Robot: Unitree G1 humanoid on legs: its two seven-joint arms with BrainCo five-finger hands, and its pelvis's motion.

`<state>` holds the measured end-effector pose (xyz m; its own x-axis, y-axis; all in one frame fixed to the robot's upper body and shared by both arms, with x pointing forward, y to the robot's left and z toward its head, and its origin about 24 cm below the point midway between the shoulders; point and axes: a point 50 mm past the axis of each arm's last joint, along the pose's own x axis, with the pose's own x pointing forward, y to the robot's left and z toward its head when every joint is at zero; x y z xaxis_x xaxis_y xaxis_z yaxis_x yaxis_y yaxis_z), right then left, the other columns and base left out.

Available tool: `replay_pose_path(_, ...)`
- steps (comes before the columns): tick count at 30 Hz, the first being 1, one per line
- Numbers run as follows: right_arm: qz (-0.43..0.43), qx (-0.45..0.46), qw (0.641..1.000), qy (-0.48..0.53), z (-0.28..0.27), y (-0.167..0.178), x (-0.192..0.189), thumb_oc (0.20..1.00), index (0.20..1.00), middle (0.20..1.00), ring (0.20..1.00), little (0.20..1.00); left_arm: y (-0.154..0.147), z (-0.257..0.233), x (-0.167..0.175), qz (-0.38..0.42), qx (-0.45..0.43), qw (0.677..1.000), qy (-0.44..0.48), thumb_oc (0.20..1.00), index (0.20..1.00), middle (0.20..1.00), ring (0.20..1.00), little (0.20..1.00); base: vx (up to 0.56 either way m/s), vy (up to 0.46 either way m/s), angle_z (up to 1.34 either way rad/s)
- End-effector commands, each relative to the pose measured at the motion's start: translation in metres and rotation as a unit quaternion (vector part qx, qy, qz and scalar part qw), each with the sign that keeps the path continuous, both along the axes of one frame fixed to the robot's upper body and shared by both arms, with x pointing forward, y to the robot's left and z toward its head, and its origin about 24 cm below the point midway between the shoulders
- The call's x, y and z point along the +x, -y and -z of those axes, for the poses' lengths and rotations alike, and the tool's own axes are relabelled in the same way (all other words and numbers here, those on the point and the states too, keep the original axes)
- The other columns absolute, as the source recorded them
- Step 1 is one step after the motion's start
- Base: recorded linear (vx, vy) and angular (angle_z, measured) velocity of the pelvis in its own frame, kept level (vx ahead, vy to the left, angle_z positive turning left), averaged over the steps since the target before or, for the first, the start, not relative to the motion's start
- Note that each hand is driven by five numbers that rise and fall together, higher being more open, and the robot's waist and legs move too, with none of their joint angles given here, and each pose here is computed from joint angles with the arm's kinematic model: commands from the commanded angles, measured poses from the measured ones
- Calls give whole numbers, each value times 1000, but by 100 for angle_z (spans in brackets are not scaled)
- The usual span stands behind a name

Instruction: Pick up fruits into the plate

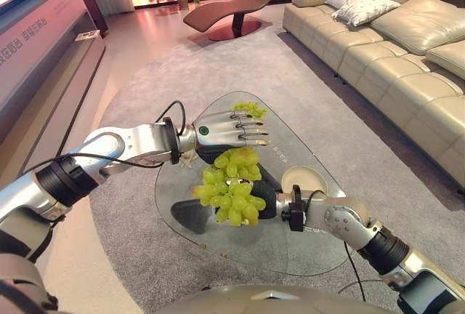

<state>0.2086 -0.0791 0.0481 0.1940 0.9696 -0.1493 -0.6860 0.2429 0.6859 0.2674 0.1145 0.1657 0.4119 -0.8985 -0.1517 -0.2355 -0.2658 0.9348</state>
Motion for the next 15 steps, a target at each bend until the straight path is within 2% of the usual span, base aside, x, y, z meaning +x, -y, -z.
replay_pose_path(1,40,79,993,78,-32,5,18,200,200,200,200,200,-23,-26,16,-60,-56,996,24,1000,1000,1000,1000,1000,0,0,0)
replay_pose_path(8,124,74,986,86,-19,34,23,200,200,200,200,200,-56,-8,17,-147,-122,981,-33,1000,1000,1000,1000,1000,15,-1,0)
replay_pose_path(12,176,57,978,95,-11,50,26,200,200,200,200,200,-73,9,17,-204,-180,958,-92,1000,1000,1000,1000,1000,30,-11,0)
replay_pose_path(15,247,21,963,110,3,74,27,200,200,200,200,200,-99,39,11,-291,-271,900,-176,1000,1000,1000,1000,1000,65,-43,0)
